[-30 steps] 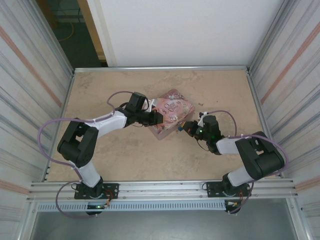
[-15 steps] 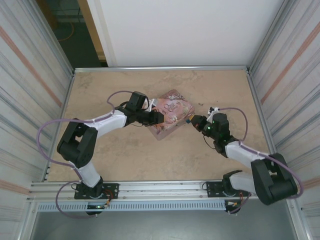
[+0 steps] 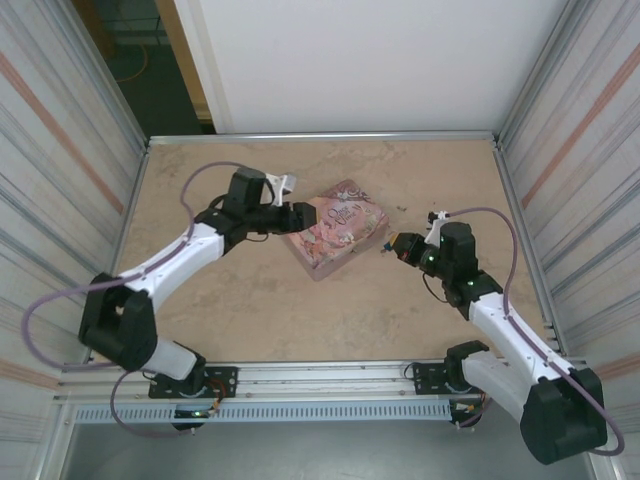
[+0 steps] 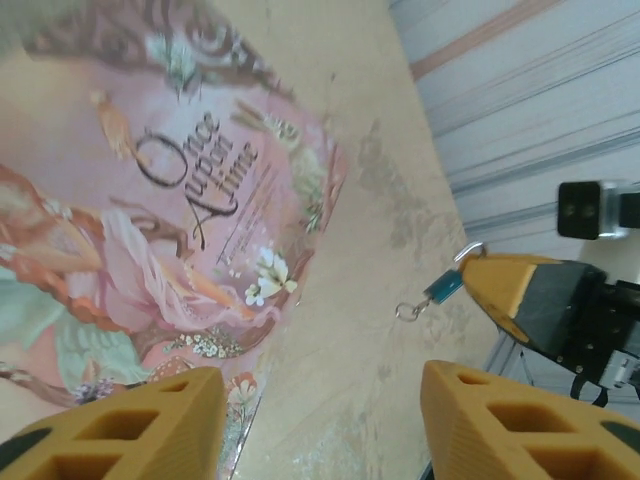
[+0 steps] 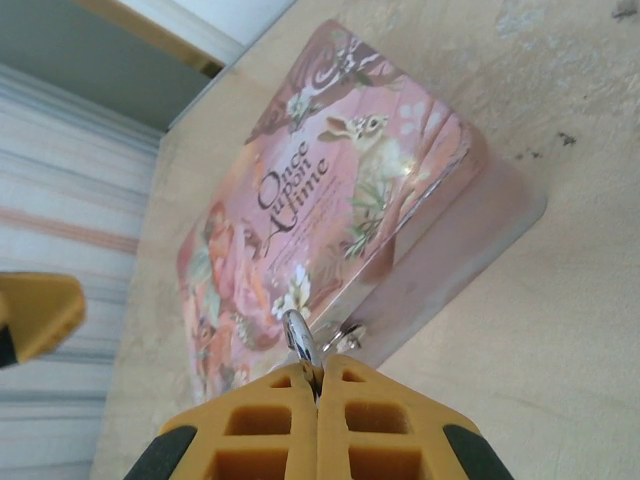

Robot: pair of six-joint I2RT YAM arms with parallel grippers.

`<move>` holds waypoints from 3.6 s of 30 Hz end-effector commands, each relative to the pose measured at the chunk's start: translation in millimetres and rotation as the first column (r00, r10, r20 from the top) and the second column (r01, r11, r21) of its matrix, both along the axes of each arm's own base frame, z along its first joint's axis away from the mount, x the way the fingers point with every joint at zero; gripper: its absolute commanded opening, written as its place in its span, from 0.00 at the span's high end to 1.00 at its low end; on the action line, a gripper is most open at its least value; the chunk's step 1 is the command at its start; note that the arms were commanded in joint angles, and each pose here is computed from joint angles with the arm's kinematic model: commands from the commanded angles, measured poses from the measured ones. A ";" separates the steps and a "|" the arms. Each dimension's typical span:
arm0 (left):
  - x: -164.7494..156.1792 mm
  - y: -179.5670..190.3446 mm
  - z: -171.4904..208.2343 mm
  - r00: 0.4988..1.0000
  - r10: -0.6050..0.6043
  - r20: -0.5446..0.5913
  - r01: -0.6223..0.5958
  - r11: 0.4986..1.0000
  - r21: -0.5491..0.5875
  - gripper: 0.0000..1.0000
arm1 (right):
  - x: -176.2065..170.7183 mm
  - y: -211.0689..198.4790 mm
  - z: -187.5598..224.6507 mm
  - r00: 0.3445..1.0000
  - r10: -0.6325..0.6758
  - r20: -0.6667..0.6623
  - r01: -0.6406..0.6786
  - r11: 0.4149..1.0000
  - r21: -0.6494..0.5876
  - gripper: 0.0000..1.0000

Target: Unlock the padlock with the key

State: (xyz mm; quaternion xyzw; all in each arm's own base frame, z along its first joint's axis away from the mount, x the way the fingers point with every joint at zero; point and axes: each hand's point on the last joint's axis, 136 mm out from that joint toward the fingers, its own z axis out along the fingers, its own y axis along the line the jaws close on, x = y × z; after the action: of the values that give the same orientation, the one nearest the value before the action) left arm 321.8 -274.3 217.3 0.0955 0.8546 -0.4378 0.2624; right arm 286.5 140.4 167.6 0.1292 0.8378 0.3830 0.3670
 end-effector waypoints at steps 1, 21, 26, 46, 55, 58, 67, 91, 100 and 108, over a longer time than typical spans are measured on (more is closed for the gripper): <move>-5.4 20.0 15.7 0.993 0.036 0.116 -0.039 0.999 0.024 0.40 | -17.9 3.6 -1.1 0.995 0.071 -0.064 -0.073 0.997 -0.033 1.00; -68.2 98.1 81.8 0.863 0.171 0.475 -0.204 0.979 0.019 0.14 | -72.9 41.1 -5.4 0.922 0.218 -0.319 -0.252 0.965 -0.068 1.00; -78.5 112.4 77.7 0.838 0.211 0.504 -0.251 0.968 0.012 0.08 | -83.2 54.6 -11.6 0.906 0.244 -0.347 -0.293 0.951 -0.096 1.00; -92.3 150.8 53.3 0.790 0.301 0.535 -0.399 0.914 0.074 0.01 | -105.2 95.6 -63.9 0.802 0.335 -0.495 -0.465 0.870 -0.165 1.00; -88.1 149.8 43.7 0.805 0.311 0.505 -0.405 0.910 0.086 0.01 | -112.6 105.6 -95.2 0.740 0.360 -0.568 -0.532 0.830 -0.167 1.00; -87.7 150.0 44.3 0.806 0.310 0.505 -0.406 0.909 0.089 0.01 | -113.7 105.5 -103.7 0.727 0.356 -0.587 -0.542 0.823 -0.172 1.00; -86.3 150.4 42.2 0.810 0.317 0.494 -0.412 0.906 0.094 0.01 | -114.0 108.8 -122.7 0.697 0.352 -0.625 -0.558 0.813 -0.165 1.00; -78.5 147.3 42.3 0.816 0.315 0.484 -0.412 0.905 0.106 0.01 | -110.9 110.3 -139.1 0.679 0.337 -0.652 -0.566 0.806 -0.174 0.89; -78.0 148.7 42.9 0.816 0.315 0.485 -0.417 0.901 0.116 0.01 | -106.5 106.5 -131.8 0.710 0.319 -0.628 -0.541 0.818 -0.196 0.76; -75.5 153.0 44.7 0.807 0.330 0.490 -0.440 0.889 0.126 0.01 | -99.2 94.2 -116.0 0.766 0.292 -0.573 -0.495 0.836 -0.235 0.53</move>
State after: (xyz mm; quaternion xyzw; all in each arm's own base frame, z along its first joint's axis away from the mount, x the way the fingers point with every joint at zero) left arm 242.9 -128.5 249.9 0.0610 0.8199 -0.2488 0.5121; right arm 182.5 244.6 42.9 -0.0320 0.9681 0.2466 0.0322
